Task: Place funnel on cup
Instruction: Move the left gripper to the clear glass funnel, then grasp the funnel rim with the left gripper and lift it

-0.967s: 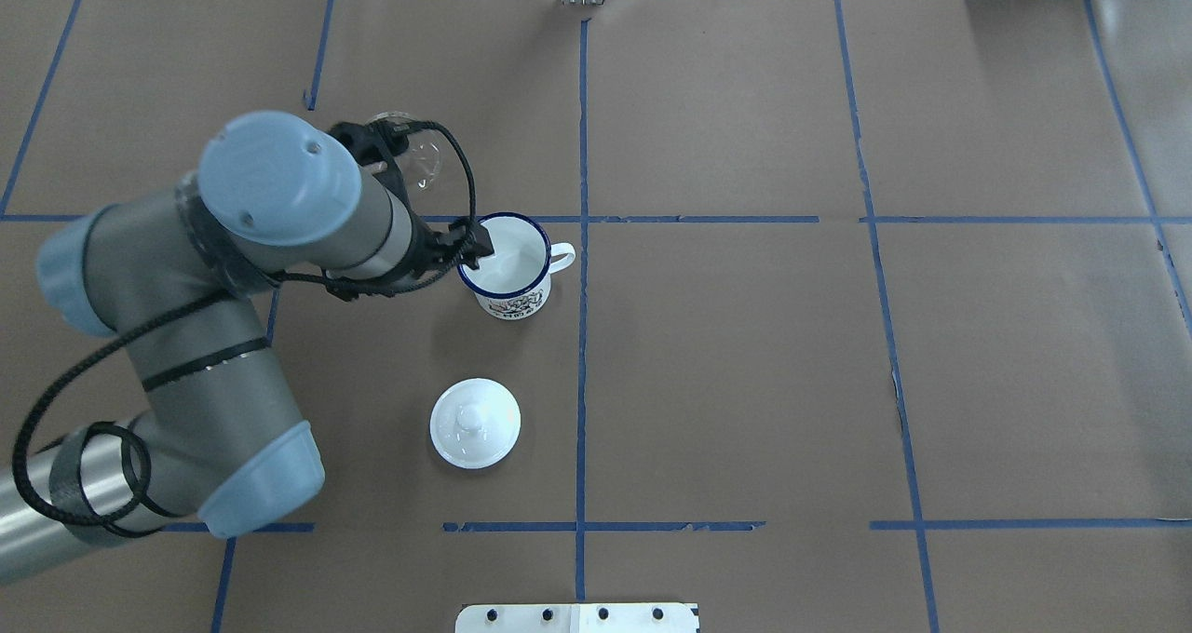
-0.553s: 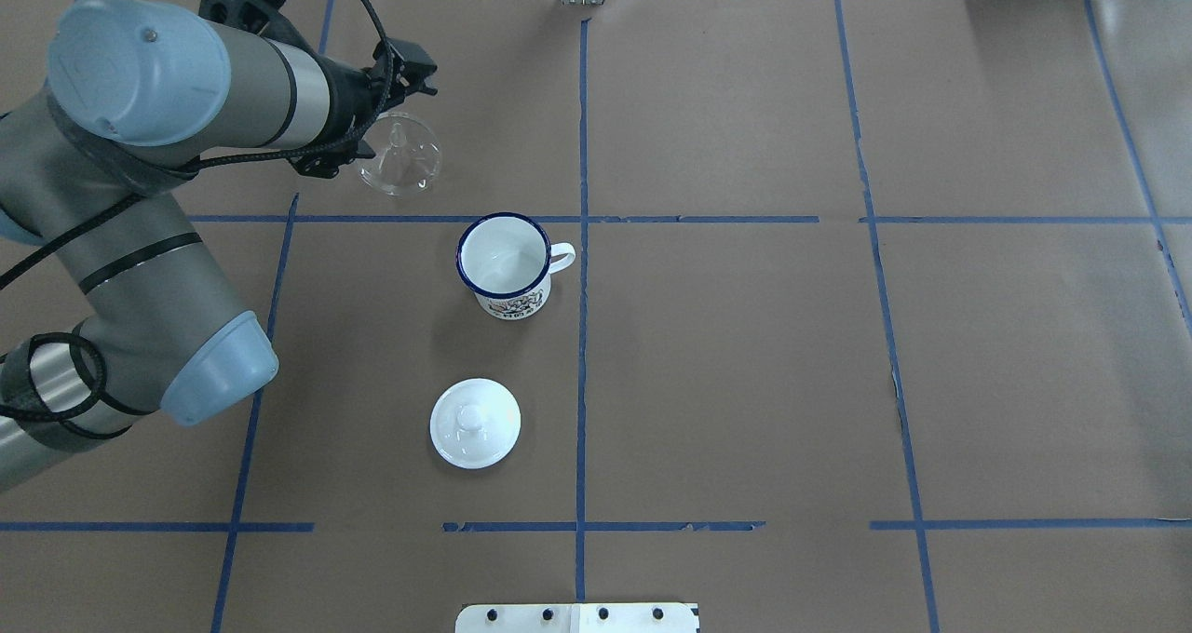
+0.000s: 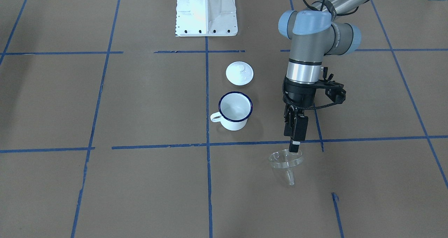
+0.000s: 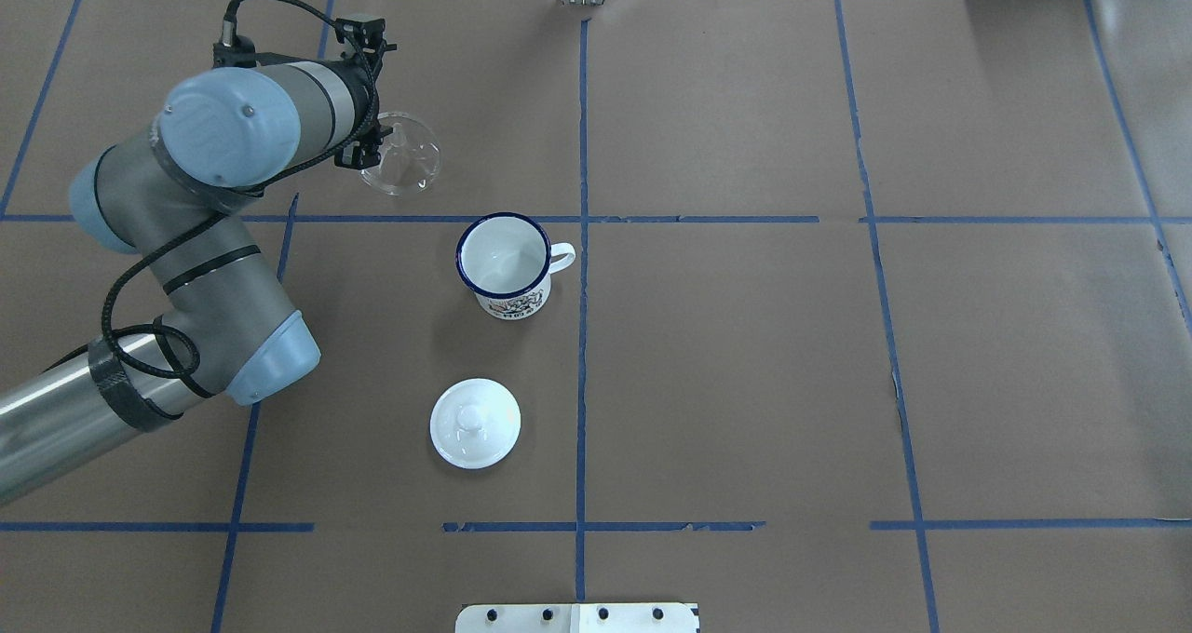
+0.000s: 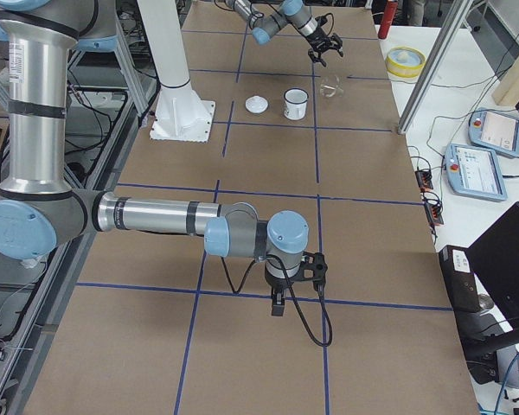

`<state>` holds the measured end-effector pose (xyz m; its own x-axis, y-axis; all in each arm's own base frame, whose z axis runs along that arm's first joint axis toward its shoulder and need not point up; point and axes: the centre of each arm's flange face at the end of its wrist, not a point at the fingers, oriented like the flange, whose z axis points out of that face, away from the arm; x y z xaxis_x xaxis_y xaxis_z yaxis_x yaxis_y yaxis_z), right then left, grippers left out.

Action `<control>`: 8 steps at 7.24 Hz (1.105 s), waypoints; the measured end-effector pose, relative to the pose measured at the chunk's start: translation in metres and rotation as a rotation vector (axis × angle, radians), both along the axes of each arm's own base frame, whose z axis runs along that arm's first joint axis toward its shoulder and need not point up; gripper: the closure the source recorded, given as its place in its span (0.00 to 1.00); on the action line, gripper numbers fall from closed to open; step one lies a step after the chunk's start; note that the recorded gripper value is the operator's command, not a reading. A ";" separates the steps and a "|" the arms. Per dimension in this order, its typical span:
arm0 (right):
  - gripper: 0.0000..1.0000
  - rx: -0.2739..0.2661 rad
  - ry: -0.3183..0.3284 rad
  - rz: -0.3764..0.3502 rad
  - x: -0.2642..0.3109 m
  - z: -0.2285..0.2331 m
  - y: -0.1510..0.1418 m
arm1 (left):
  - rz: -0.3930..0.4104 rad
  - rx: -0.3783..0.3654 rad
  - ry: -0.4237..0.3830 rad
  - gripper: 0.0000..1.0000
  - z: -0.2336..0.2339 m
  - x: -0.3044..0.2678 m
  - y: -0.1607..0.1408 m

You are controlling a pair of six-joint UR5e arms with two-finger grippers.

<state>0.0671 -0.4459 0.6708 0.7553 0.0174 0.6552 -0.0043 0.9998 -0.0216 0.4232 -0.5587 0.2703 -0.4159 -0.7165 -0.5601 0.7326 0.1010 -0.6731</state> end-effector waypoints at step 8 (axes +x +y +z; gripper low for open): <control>0.00 0.000 0.000 0.000 0.000 0.000 0.000 | -0.166 -0.188 -0.002 0.13 0.025 0.024 -0.016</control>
